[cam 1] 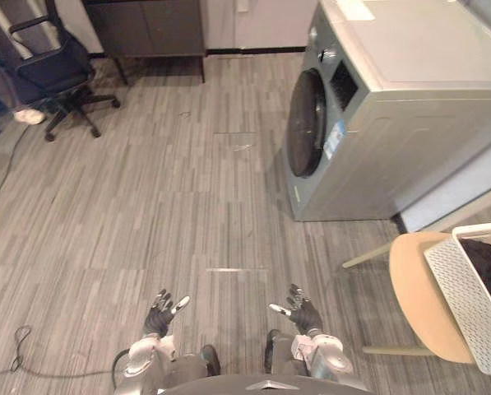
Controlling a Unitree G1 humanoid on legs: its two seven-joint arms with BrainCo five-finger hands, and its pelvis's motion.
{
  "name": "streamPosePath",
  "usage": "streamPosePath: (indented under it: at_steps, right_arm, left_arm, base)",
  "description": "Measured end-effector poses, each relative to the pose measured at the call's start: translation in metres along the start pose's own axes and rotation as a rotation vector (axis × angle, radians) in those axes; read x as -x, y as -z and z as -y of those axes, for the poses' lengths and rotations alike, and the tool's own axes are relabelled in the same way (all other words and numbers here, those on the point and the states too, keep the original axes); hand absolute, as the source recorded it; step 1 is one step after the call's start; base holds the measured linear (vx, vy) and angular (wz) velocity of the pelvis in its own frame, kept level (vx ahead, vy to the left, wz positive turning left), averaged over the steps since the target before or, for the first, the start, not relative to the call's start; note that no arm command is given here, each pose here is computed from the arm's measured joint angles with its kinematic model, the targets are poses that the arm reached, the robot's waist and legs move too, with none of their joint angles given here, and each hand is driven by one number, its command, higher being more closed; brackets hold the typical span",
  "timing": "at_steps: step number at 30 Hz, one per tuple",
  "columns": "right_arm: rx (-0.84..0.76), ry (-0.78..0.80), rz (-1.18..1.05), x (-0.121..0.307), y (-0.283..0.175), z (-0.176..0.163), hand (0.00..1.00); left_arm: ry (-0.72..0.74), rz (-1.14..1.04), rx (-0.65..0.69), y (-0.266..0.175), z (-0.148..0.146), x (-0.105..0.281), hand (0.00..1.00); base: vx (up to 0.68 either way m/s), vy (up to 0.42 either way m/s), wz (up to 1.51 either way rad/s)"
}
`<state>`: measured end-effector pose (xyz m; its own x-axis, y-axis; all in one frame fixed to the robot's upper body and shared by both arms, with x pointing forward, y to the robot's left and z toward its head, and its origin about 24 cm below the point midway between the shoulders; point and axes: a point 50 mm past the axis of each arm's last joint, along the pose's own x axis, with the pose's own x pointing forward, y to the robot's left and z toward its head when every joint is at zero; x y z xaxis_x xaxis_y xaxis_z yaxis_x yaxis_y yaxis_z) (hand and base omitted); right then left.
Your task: Pick up the laundry basket with both hands and put the clothes into the washing machine.
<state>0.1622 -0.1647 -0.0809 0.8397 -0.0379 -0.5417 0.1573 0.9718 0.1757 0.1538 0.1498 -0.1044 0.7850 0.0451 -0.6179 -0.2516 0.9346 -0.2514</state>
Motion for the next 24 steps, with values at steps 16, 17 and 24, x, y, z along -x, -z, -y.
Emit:
streamPosePath:
  at_steps: [16,17,24]
  right_arm:
    - [-0.027,0.016,0.089,0.013,-0.015,0.003,0.0]
    - [-0.02,0.033,0.095,0.013,-0.016,0.004,0.0]
    - [-0.016,0.068,0.127,0.012,-0.023,0.013,0.0]
  left_arm:
    - [0.082,0.012,0.091,-0.001,0.034,-0.004,0.0]
    - [0.068,0.012,0.116,-0.001,0.03,-0.004,0.0]
    - [0.065,0.028,0.174,-0.005,0.026,-0.001,0.0]
  base:
    - [0.38,-0.237,0.09]
    - [0.43,-0.058,-0.01]
    - [0.42,0.128,-0.11]
